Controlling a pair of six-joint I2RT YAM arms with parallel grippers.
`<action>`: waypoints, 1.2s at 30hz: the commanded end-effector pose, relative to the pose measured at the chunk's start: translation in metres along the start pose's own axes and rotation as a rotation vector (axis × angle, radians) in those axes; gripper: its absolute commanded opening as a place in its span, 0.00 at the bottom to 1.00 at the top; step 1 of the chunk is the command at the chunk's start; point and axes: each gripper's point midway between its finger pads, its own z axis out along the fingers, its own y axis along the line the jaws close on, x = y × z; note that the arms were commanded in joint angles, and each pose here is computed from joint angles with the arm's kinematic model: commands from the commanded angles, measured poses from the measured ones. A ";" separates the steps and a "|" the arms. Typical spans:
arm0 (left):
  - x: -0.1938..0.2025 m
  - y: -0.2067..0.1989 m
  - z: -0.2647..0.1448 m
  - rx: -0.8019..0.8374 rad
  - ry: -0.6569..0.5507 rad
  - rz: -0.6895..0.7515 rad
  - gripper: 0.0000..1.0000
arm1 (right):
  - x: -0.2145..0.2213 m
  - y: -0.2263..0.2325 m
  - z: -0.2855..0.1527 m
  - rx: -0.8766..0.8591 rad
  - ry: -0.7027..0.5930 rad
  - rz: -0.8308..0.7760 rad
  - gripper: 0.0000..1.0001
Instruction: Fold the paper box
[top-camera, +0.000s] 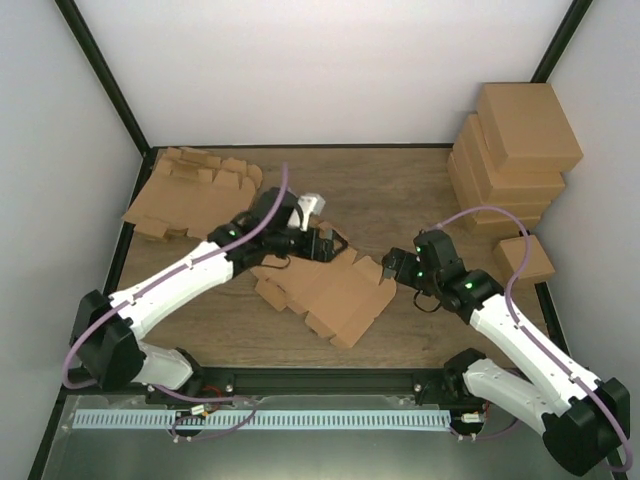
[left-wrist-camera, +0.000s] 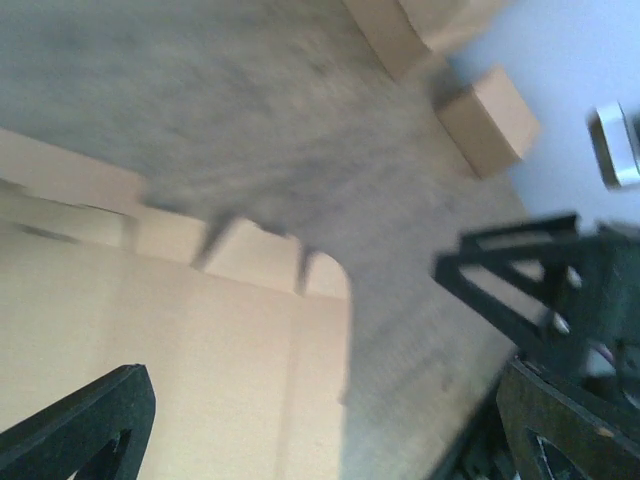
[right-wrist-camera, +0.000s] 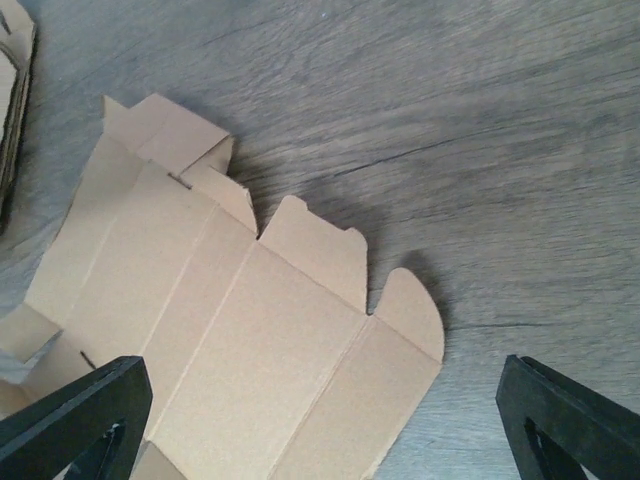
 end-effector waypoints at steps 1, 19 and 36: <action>-0.037 0.068 -0.038 -0.300 -0.082 -0.011 0.94 | 0.010 0.015 0.004 -0.073 0.065 0.007 0.97; -0.006 0.246 -0.014 -0.457 0.016 -0.273 0.84 | 0.101 0.079 0.035 -0.612 0.478 -0.008 0.03; 0.037 0.264 0.022 -0.318 0.183 -0.352 0.74 | 0.132 0.047 0.090 -0.464 0.576 -0.019 0.01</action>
